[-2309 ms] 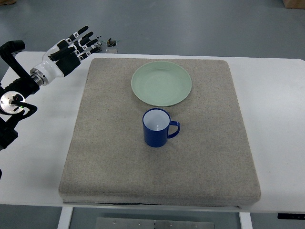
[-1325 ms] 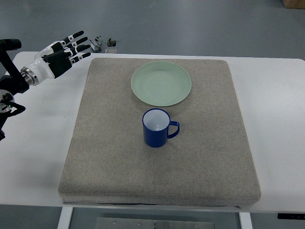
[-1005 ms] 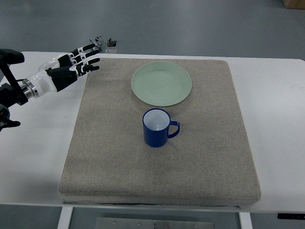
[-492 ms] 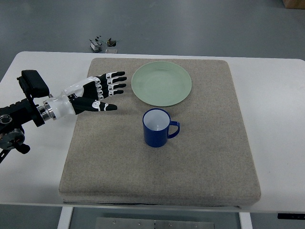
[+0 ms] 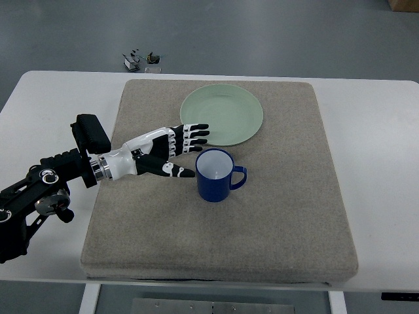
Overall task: Place cup left of plate with left hand
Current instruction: 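Close the left hand fingers around the blue mug's body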
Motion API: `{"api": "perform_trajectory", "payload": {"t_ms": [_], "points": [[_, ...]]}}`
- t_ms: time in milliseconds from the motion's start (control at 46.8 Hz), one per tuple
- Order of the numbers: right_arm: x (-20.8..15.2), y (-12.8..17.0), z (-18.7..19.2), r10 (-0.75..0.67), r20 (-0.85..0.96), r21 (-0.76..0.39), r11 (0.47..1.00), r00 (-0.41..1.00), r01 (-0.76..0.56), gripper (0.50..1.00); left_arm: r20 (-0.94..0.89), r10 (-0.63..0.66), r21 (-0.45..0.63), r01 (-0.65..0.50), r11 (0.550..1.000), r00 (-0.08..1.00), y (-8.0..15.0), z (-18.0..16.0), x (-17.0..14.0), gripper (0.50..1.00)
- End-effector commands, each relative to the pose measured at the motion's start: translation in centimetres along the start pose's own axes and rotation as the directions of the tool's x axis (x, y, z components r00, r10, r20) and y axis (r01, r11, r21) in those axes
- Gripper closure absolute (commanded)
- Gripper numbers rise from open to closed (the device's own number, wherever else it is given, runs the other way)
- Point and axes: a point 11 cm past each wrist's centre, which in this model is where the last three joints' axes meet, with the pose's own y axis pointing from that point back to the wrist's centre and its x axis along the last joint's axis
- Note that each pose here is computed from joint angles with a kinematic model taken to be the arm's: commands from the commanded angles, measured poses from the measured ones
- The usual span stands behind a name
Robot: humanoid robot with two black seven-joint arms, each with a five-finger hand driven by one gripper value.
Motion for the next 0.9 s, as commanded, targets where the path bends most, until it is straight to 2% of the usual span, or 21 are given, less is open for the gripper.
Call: {"api": "perform_trajectory", "payload": {"t_ms": [0, 876], "points": [[0.0, 0.0, 0.0, 0.000, 0.000, 0.000, 1.000, 1.000, 0.000, 0.566, -0.003, -0.010, 0.012, 0.010, 1.000, 1.000, -0.3, -0.4, -0.3, 0.501], [0.0, 0.0, 0.0, 0.002, 0.000, 0.000, 1.000, 1.000, -0.002, 0.566, -0.012, -0.058, 0.029, 0.058, 0.998, 0.998, -2.1, -1.4, -2.1, 0.501]]}}
